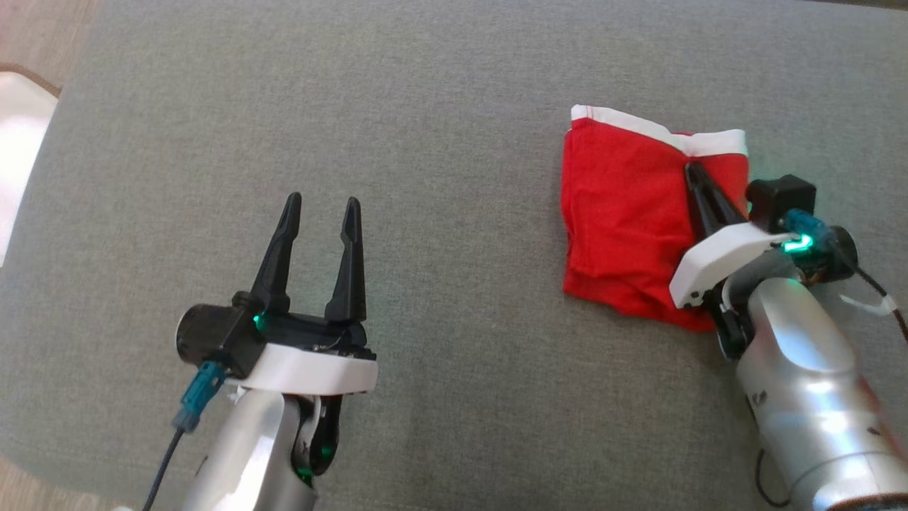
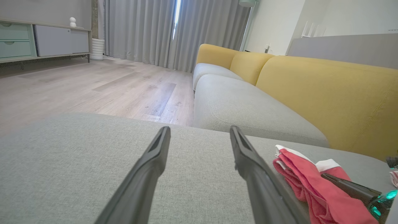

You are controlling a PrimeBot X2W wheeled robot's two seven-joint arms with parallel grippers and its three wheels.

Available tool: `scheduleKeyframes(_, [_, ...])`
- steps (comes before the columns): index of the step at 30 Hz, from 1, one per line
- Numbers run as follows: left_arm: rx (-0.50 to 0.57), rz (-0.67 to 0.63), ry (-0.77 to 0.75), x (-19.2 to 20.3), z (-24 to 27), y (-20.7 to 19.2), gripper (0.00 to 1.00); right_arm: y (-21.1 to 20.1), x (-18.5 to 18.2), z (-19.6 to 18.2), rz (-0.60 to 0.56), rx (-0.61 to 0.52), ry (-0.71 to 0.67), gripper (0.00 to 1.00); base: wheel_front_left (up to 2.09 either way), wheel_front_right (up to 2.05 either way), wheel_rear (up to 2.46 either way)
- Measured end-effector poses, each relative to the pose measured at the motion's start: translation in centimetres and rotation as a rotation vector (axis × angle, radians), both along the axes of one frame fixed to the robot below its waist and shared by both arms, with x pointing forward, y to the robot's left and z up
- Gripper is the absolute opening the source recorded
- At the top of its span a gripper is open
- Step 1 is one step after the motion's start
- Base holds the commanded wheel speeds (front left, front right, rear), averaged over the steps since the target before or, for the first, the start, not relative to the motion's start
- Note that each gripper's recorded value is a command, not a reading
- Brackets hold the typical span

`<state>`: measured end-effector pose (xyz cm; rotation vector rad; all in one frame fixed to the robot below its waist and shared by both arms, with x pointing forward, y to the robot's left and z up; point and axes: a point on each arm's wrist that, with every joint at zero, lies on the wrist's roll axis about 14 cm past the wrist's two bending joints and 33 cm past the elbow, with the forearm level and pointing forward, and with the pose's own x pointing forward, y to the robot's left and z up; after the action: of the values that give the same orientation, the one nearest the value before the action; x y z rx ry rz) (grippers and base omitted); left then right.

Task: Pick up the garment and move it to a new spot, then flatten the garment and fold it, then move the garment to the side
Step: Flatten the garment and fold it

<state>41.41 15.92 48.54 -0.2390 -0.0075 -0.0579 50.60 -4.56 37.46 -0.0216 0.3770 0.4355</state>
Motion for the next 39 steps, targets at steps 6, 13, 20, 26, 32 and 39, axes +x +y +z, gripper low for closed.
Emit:
scheduleKeyframes(6, [0.002, 0.006, -0.007, -0.1, 0.3, 0.0, 1.0, 1.2, 0.4, 1.2, 0.024, 0.019, -0.036, 0.0, 0.0, 0.0, 0.0])
scheduleKeyframes(13, [-0.001, -0.007, -0.02, -0.1, 0.8, -0.4, 1.0, 5.2, -0.8, 3.4, 0.14, 0.066, -0.093, 0.0, 0.0, 0.0, 0.0])
scheduleKeyframes(20, [-0.003, -0.02, -0.03, -0.2, 1.1, -0.9, 1.0, 5.6, -3.1, 1.5, 0.18, 0.046, -0.015, 0.0, 0.0, 0.0, 0.0])
scheduleKeyframes(26, [-0.006, -0.016, -0.061, 0.1, 2.2, -0.7, 1.0, 3.6, -1.4, 5.6, 0.091, 0.109, -0.115, 0.0, 0.0, 0.0, 0.0])
scheduleKeyframes(32, [-0.011, -0.038, -0.077, -0.2, 2.6, -1.6, 1.0, -2.5, -0.9, 10.0, -0.059, 0.121, -0.269, 0.0, 0.0, 0.0, 0.0])
scheduleKeyframes(39, [-0.019, -0.08, -0.1, -0.4, 3.4, -3.1, 1.0, -7.8, -3.9, 10.7, -0.201, 0.106, -0.314, 0.0, 0.0, 0.0, 0.0])
